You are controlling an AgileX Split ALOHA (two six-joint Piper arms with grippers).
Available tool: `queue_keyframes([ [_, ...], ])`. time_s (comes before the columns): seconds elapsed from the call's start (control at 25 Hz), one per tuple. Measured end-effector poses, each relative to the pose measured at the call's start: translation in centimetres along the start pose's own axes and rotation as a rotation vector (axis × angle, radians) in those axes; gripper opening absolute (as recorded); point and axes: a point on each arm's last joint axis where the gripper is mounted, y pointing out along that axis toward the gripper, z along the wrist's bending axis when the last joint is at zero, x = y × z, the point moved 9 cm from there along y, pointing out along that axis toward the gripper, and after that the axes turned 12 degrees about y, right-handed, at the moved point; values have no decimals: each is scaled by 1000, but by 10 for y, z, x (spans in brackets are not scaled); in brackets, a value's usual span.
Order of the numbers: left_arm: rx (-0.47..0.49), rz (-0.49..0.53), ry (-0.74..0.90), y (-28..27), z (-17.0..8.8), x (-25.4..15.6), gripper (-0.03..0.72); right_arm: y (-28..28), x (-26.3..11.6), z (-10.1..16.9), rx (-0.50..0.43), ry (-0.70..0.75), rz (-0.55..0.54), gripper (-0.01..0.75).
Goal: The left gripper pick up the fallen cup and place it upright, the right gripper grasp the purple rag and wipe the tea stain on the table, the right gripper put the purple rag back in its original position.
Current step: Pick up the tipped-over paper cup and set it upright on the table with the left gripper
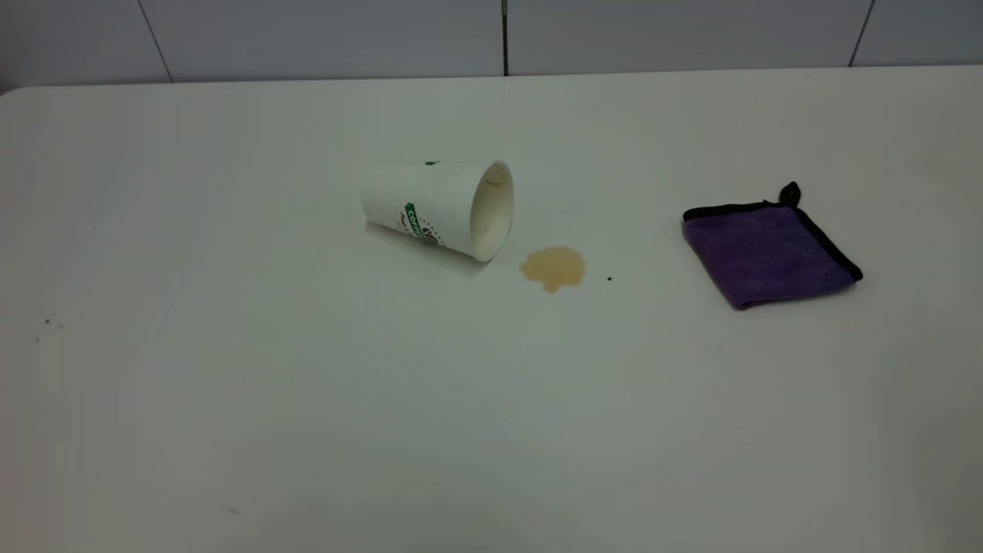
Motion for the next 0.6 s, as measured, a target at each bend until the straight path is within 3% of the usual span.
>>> queue_keyframes([
  [0.6, 1, -5, -7, 0, 0, 1, 530, 0, 0, 0, 0, 0, 0, 521],
])
